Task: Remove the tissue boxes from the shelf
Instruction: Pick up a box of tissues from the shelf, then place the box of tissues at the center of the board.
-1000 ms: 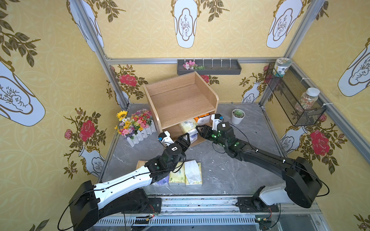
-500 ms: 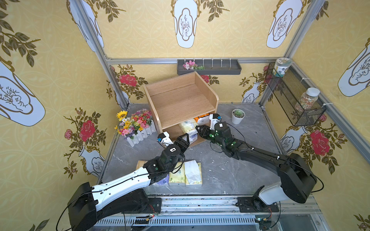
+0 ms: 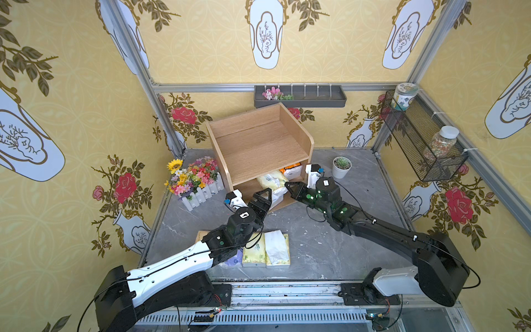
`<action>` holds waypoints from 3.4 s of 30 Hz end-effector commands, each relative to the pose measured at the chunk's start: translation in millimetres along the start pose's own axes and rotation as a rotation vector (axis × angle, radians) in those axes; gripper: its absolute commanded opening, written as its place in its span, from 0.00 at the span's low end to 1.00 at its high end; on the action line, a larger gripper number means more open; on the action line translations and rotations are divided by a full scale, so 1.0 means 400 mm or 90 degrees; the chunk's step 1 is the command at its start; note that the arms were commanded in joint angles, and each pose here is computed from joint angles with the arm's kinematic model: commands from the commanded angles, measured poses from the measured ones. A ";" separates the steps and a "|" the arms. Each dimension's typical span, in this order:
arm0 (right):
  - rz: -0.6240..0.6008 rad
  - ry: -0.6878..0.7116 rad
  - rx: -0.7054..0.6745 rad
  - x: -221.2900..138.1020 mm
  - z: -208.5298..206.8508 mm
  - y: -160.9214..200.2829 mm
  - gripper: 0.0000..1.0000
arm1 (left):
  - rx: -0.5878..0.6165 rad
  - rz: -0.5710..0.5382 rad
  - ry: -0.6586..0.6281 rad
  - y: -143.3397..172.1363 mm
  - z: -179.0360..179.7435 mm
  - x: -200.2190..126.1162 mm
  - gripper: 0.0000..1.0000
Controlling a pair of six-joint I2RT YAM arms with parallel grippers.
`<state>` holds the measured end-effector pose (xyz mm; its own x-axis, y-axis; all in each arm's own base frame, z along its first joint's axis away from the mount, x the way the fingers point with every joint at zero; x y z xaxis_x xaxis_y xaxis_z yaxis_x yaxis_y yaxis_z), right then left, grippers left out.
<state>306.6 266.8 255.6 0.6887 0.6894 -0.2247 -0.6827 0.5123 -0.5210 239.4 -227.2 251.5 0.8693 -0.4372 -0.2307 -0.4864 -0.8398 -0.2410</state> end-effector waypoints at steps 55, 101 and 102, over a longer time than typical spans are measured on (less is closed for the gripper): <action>-0.013 -0.089 0.138 -0.244 0.070 0.035 0.00 | -0.288 0.055 0.070 0.104 0.013 0.126 0.62; 0.079 0.267 -0.045 -0.386 -0.183 0.121 0.98 | 0.193 0.362 -0.240 0.496 0.241 0.075 0.21; 0.080 0.272 -0.041 -0.392 -0.192 0.127 0.98 | 0.196 0.363 -0.243 0.504 0.246 0.078 0.21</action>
<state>187.6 150.2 208.3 0.6586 0.4708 -0.5870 -0.7513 0.3673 -0.5483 161.7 -367.3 104.3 0.4273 -0.5616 -0.7085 -0.8962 -0.3666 -0.2499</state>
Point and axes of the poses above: each gripper's point midway between its finger pads, its own x axis out along the fingers, its own z axis along the line the jaws close on, y = z × x, the point moved 3 cm from there along -x, back along the fingers, and after that the axes turned 4 degrees about x, right-handed, at the moved point
